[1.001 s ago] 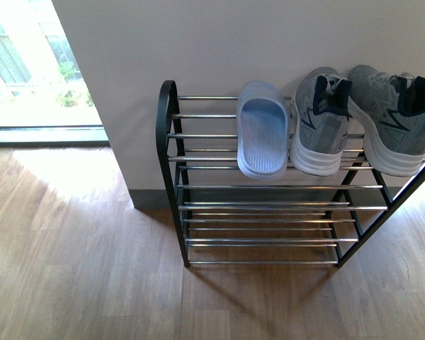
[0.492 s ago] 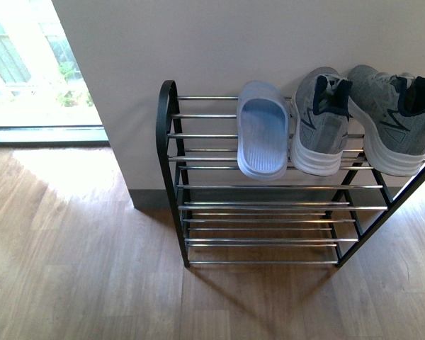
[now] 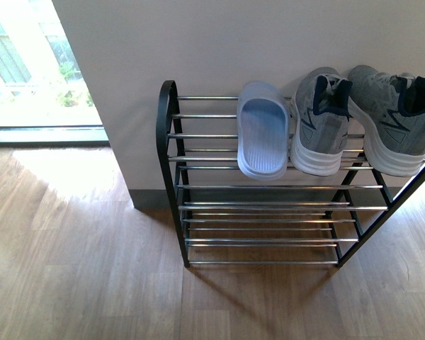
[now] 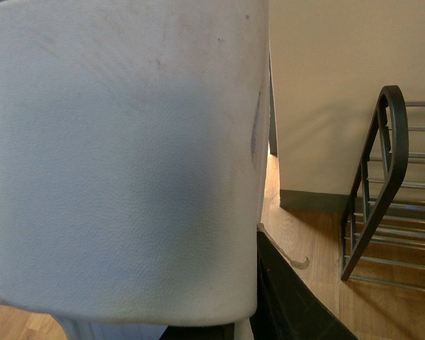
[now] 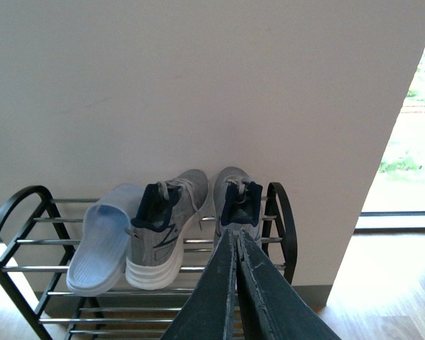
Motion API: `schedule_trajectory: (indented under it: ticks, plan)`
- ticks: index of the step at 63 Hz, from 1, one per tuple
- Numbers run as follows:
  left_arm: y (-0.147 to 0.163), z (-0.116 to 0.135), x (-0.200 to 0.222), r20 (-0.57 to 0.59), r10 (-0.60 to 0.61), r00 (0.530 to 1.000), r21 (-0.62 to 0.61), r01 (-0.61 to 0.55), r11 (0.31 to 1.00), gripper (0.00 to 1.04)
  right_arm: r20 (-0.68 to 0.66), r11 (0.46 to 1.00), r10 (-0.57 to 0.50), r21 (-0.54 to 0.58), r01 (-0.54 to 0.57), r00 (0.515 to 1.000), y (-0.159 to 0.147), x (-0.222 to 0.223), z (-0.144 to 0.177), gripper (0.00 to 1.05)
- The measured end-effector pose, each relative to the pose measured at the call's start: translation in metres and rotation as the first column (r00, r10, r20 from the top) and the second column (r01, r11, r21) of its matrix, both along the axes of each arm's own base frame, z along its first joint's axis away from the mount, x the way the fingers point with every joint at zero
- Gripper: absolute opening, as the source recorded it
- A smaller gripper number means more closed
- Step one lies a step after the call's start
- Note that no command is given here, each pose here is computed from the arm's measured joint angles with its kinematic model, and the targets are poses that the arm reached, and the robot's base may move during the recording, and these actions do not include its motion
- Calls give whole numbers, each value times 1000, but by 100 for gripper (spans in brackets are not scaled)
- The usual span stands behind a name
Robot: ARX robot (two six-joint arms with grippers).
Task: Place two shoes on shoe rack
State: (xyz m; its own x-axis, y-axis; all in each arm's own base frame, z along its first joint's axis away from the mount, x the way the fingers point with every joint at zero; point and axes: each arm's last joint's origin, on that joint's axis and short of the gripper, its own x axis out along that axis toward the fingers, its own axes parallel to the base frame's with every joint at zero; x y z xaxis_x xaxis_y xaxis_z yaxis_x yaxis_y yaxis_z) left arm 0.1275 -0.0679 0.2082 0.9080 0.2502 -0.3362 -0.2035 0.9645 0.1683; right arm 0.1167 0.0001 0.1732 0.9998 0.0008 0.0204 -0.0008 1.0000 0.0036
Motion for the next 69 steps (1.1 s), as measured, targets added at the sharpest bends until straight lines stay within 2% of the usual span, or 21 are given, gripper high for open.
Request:
schedule_trajectory:
  ticks: [34,39,67,69]
  plan:
    - [0,0,0,0,0,1000,0,0,1000,2,3,1000,0,0,0,1000,0,-9,0,2]
    - [0,0,0,0,0,1000,0,0,1000,2,-35,1000,1,0,-1,999,0,-15,-5,2]
    - [0,0,0,0,0,1000,0,0,1000,2,-6,1000,0,0,0,1000,0,-20,-3,2]
    - [0,0,0,0,0,1000,0,0,1000,2,-6,1000,0,-1,0,1000,0,-20,-3,4]
